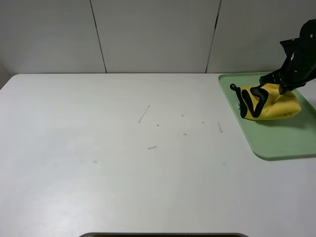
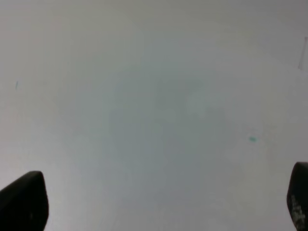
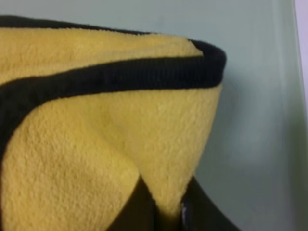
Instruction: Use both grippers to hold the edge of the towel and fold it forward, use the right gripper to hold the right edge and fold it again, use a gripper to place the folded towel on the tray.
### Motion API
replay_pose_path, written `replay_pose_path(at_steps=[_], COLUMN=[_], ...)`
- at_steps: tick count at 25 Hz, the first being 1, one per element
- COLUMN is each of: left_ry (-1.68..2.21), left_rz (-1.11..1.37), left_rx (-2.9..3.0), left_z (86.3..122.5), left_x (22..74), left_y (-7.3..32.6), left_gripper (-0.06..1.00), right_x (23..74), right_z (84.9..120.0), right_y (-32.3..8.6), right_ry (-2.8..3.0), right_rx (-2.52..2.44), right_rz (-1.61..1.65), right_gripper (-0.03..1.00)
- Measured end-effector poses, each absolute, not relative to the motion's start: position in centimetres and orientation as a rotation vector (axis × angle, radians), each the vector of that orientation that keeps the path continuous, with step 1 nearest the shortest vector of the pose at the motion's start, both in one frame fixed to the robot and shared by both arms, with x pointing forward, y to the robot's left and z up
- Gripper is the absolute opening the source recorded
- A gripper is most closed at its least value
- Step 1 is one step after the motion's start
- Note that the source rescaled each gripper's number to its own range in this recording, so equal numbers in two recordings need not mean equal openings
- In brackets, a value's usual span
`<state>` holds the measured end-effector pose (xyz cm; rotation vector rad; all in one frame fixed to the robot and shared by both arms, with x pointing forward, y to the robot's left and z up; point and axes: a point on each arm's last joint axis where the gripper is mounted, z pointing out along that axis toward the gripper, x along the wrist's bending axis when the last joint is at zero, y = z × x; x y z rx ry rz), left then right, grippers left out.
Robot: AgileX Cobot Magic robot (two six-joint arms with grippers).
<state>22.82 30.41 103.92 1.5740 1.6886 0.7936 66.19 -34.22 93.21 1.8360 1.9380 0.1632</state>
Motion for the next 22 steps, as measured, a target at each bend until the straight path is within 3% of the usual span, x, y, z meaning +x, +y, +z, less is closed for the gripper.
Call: replay_pose_path(at_steps=[1,2,4,6,15,22], left_ry=[1.689,1.689,1.689,1.689,1.689,1.689], left_rz=[0.794,0.794,0.794,0.794,0.794,0.794], left_rx=[1.574,1.574,1.574,1.574,1.574,1.574], left_z=[103.9,103.9,103.9,103.9,103.9,103.9], left_x=[22.8,22.8,22.8,22.8,22.8,22.8], left_y=[30.4,30.4,30.4,30.4,30.4,30.4], left_gripper=[1.0,1.0,1.0,1.0,1.0,1.0], right_x=[66.1,66.0,66.0,65.9,65.9,65.0], right_z=[93.2,93.2,93.0,92.8,93.2,96.5], right_y=[-34.2,-34.3,-34.3,-34.4,-34.3,-34.0], right_ry=[1.94,1.944,1.953,1.959,1.95,1.889], right_rx=[1.84,1.846,1.844,1.846,1.854,1.911], right_rz=[0.155,0.143,0.122,0.11,0.12,0.188], right_gripper=[0.27,0.5,0.82,0.93,0.99,1.0])
